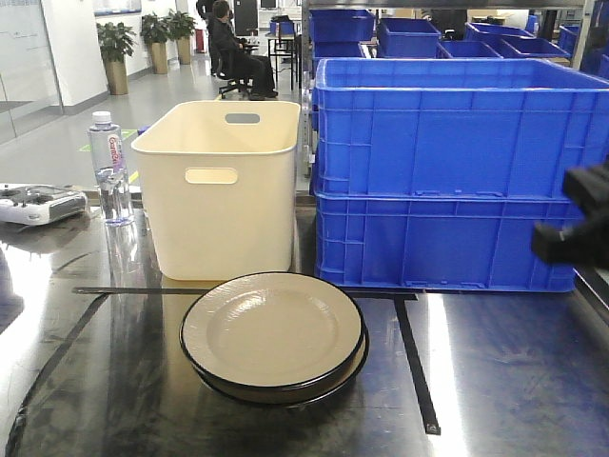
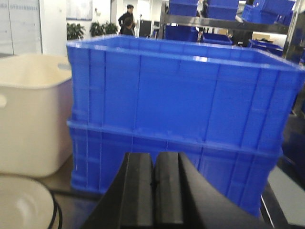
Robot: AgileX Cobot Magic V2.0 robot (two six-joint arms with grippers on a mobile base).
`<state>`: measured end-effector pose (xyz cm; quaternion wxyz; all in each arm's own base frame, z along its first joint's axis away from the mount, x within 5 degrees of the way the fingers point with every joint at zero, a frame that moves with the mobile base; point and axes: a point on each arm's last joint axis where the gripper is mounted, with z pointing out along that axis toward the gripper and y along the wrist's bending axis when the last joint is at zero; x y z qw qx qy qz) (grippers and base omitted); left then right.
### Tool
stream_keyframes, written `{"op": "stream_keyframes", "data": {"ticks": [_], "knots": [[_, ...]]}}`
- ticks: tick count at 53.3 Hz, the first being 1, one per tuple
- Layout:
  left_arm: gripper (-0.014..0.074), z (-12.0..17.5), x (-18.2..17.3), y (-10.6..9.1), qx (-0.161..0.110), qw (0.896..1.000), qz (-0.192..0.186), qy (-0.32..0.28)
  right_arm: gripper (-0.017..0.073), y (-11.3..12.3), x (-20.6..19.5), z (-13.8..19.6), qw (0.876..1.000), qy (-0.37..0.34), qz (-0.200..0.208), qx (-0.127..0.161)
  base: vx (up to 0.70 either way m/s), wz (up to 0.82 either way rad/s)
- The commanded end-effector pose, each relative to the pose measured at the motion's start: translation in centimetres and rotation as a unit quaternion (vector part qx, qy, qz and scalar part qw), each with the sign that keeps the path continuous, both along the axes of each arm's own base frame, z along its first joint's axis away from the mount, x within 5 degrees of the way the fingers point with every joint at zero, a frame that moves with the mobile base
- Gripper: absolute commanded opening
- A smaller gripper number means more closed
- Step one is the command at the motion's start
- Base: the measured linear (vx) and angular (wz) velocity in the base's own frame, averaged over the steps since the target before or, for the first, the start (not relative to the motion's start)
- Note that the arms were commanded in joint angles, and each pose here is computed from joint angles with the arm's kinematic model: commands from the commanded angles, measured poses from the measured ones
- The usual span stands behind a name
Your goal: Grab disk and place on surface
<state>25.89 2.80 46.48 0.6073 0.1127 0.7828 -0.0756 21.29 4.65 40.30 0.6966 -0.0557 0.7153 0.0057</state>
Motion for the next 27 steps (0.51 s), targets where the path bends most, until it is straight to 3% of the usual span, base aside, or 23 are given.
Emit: {"op": "stream_keyframes", "data": {"ticks": [1,17,27], "knots": [[-0.0002,2.1,-3.4,-0.8,-0.015,0.997,0.022,-0.07,-0.0009,-0.4,-1.7,0.2,1.0,-0.019,0.007,-0.009,0.0,0.0],[-0.0002,-5.2,-11.7,-2.5,-0.057,0.993,0.072,-0.079,-0.0009,-1.0,-3.4,-0.4,1.0,-0.025,0.004,-0.007,0.0,0.0],[-0.0002,-8.8,-16.0,-4.0,-0.057,0.993,0.061,-0.087,-0.0009,-1.0,-3.3,-0.5,1.0,-0.023,0.004,-0.008,0.0,0.0]]}}
